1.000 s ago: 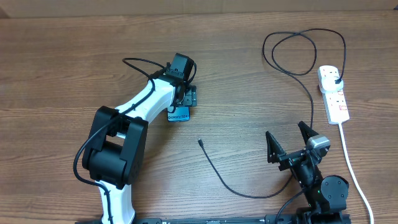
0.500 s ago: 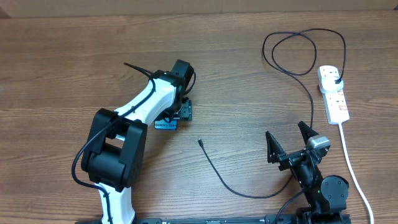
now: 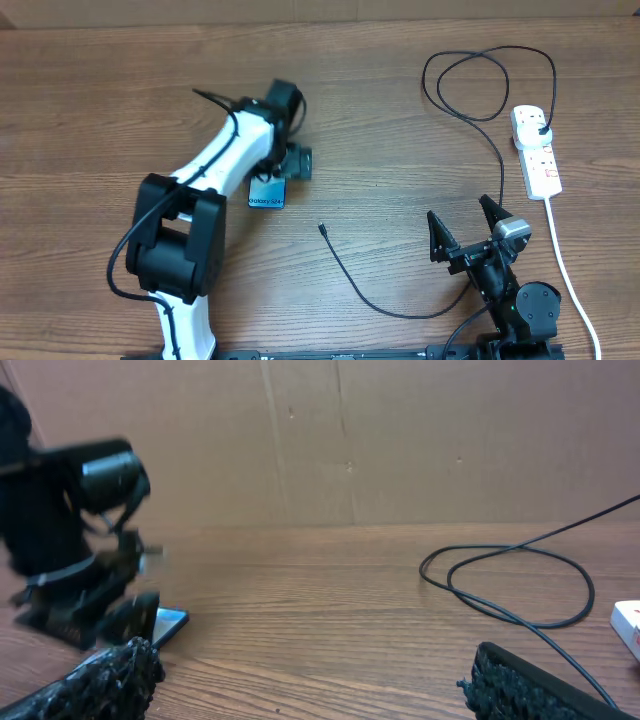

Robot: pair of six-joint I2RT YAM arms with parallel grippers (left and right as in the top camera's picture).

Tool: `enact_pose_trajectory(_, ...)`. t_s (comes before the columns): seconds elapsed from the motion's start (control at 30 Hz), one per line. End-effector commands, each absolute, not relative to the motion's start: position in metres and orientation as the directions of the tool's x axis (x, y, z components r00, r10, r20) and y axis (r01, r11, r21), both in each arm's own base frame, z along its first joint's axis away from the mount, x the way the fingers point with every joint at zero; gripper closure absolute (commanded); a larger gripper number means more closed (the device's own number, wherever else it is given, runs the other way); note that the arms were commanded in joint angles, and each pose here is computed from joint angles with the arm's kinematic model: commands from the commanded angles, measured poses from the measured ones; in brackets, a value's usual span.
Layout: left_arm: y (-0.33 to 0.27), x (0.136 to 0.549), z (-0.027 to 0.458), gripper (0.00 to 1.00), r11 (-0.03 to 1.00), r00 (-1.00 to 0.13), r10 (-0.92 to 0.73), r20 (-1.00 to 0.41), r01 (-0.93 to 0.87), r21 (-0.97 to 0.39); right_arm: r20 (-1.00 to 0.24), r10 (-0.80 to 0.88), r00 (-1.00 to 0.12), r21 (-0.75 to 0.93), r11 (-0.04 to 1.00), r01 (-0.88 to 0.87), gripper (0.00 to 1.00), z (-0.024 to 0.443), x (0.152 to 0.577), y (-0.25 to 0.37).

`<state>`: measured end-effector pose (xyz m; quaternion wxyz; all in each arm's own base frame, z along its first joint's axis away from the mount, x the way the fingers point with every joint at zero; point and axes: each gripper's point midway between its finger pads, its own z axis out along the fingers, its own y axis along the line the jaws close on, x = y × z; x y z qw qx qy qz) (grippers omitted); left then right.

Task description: Plug charger to phone and switch on socket

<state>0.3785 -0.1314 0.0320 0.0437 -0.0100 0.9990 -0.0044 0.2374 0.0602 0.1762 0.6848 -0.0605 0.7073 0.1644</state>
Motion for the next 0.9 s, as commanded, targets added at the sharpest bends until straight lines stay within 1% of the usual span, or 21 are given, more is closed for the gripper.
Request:
enact_pose_trajectory(0.0,-0.118,0.417,0.052,0.00,1.000,-0.980,-0.013,-0.199,-0.012,-0.004,-0.989,0.139,-0.051,0.148,0.940,-0.306,0.00,0.174,0.238,0.060)
enact_pose_trajectory(0.13,-0.113,0.432,0.050,0.00,1.000,-0.968,-0.021,-0.249,-0.018,-0.016,-0.989,0.139,-0.051,0.148,0.940,-0.306,0.00,0.174,0.238,0.060)
enact_pose_trajectory(0.3,-0.117,0.426,0.028,0.00,1.000,-0.980,0.000,-0.198,0.000,-0.001,-0.989,0.139,-0.051,0.148,0.940,-0.306,0.00,0.174,0.238,0.060)
enact_pose_trajectory(0.47,-0.123,0.408,-0.009,0.00,0.997,-0.994,0.067,-0.086,0.065,0.032,-0.989,0.139,-0.051,0.148,0.940,-0.306,0.00,0.174,0.238,0.060)
enact_pose_trajectory(0.63,-0.114,0.379,-0.035,0.00,0.995,-0.996,0.068,0.062,0.072,0.072,-0.989,0.139,-0.051,0.148,0.940,-0.306,0.00,0.174,0.238,0.060)
enact_pose_trajectory(0.73,-0.109,0.363,-0.039,0.00,0.994,-0.989,0.064,0.134,0.076,0.083,-0.989,0.139,-0.051,0.148,0.940,-0.306,0.00,0.174,0.238,0.060)
enact_pose_trajectory(0.87,-0.110,0.351,-0.037,0.00,0.995,-0.981,0.062,0.183,0.076,0.070,-0.989,0.139,-0.051,0.148,0.940,-0.306,0.00,0.174,0.238,0.060)
